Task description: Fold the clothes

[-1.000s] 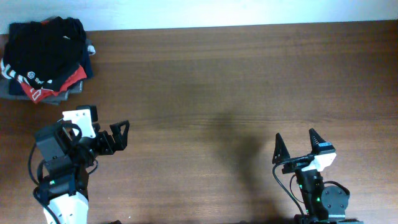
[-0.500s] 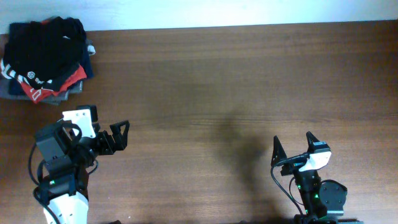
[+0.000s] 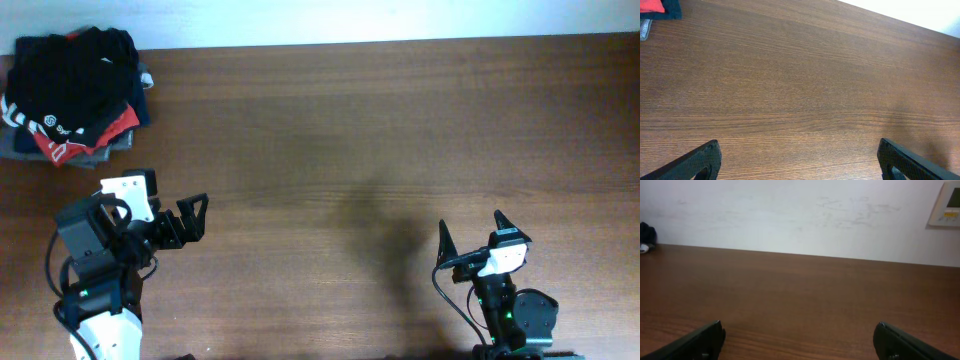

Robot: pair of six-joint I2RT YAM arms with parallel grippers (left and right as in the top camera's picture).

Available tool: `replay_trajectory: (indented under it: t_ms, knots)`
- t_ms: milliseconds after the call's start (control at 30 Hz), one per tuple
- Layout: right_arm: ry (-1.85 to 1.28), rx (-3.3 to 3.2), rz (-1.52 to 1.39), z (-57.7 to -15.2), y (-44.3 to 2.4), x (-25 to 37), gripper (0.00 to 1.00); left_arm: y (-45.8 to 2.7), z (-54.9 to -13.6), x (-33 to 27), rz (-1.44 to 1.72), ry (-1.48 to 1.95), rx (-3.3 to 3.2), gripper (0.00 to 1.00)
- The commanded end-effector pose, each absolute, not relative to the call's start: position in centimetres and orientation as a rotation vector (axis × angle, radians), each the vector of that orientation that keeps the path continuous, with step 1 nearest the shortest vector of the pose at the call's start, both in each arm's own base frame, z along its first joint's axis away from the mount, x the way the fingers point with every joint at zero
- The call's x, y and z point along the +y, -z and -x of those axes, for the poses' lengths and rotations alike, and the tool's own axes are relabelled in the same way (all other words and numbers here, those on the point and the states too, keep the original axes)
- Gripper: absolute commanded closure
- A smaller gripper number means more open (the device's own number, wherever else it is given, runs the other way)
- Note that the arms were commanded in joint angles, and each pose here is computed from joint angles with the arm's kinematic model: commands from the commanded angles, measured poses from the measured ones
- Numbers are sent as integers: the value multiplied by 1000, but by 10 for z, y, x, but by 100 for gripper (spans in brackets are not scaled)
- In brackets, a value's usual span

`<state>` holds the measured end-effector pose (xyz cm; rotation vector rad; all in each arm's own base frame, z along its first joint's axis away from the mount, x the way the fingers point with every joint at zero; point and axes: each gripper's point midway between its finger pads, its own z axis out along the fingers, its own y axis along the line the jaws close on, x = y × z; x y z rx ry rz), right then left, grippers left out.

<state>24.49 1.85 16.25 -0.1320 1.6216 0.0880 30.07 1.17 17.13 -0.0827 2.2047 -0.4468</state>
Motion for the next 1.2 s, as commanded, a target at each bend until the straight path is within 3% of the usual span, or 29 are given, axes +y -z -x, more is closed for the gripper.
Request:
replay_trajectory:
  t_ms: [0, 800, 933, 1167]
  knots:
    - [-84, 1622, 148, -244, -161, 21, 1, -169, -300, 9, 85, 470, 2208, 1]
    - [-84, 1622, 148, -244, -161, 20, 1, -166, -298, 7, 86, 483, 2219, 1]
    - [-84, 1622, 148, -244, -161, 21, 1, -174, -294, -18, 18, 551, 2205, 1]
    - [-84, 1622, 148, -244, -161, 20, 1, -170, -295, -35, 44, 282, 2218, 1]
